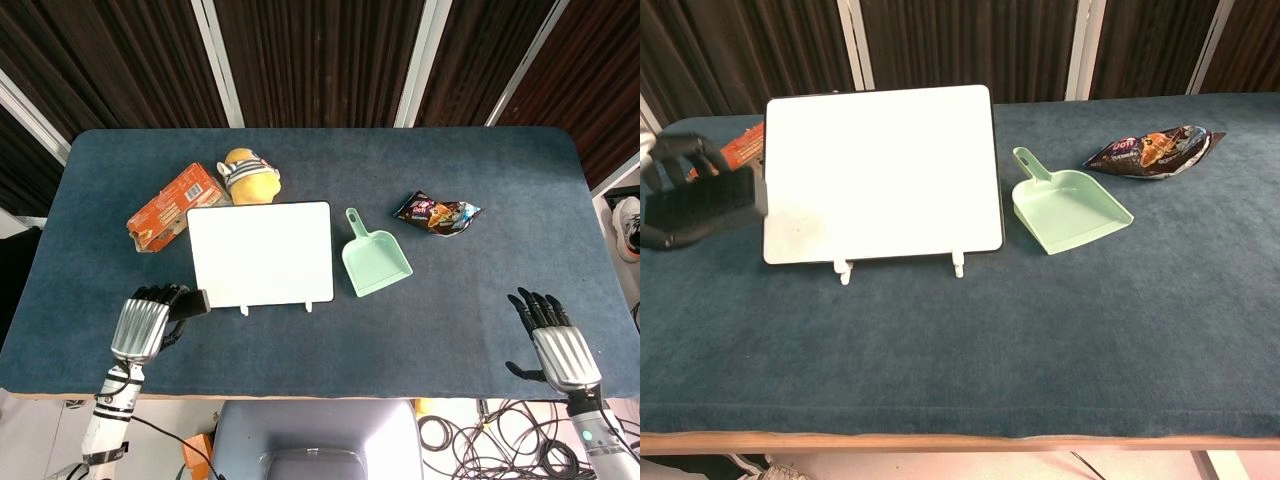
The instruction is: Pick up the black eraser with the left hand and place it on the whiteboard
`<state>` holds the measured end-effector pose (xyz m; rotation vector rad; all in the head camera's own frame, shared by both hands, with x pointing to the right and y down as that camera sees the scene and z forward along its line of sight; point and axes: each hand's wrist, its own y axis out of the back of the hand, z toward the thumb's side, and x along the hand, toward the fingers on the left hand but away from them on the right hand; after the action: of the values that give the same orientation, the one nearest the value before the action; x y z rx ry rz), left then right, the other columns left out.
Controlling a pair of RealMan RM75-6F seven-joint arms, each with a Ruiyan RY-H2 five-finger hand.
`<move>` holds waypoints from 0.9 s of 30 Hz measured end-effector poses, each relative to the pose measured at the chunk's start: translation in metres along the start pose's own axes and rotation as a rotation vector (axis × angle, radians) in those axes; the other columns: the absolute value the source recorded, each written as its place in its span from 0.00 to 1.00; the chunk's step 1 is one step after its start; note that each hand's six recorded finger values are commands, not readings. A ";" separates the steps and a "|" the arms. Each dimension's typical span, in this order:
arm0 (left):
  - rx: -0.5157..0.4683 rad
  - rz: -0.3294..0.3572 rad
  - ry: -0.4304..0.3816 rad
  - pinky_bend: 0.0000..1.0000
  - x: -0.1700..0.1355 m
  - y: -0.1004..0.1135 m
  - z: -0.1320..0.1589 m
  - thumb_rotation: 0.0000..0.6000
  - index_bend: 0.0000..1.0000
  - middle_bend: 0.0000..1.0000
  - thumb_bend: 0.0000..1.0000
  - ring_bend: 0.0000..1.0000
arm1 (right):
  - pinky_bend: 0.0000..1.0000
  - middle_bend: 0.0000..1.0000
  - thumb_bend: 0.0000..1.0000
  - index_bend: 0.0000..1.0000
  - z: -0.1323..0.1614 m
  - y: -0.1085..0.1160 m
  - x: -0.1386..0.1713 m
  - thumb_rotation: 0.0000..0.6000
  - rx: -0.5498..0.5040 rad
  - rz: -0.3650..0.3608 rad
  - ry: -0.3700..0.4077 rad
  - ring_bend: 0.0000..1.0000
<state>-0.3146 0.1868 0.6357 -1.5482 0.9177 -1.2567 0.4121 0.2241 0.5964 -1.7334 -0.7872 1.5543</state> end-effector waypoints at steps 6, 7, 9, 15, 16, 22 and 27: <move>-0.034 0.195 -0.040 0.52 0.036 0.022 0.022 1.00 0.76 0.92 0.53 0.69 | 0.00 0.00 0.08 0.00 0.001 -0.001 -0.001 1.00 0.000 0.006 0.005 0.00; -0.030 0.219 -0.047 0.52 0.045 0.022 0.027 1.00 0.76 0.92 0.53 0.69 | 0.00 0.00 0.08 0.00 0.002 -0.001 -0.001 1.00 -0.002 0.007 0.006 0.00; -0.020 0.248 -0.054 0.52 0.057 0.021 0.034 1.00 0.76 0.92 0.53 0.69 | 0.00 0.00 0.08 0.00 0.002 -0.001 -0.002 1.00 -0.002 0.009 0.007 0.00; 0.055 0.299 -0.051 0.52 0.092 0.008 0.051 1.00 0.75 0.92 0.53 0.70 | 0.00 0.00 0.08 0.00 0.000 0.000 -0.002 1.00 -0.004 0.008 0.001 0.00; 0.074 0.301 -0.049 0.52 0.098 0.004 0.054 1.00 0.75 0.92 0.53 0.70 | 0.00 0.00 0.08 0.00 -0.001 0.000 -0.002 1.00 -0.005 0.008 0.001 0.00; 0.170 0.290 -0.046 0.51 0.121 -0.014 0.067 1.00 0.74 0.91 0.51 0.69 | 0.00 0.00 0.08 0.00 -0.001 0.001 -0.002 1.00 -0.008 0.007 0.001 0.00; 0.203 0.266 -0.041 0.49 0.131 -0.025 0.073 1.00 0.68 0.84 0.46 0.67 | 0.00 0.00 0.08 0.00 -0.002 0.001 -0.002 1.00 -0.009 0.008 0.000 0.00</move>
<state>-0.2165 0.0866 0.6941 -1.2441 0.9069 -1.0877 0.4136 0.2218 0.5969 -1.7448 -0.7888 1.5588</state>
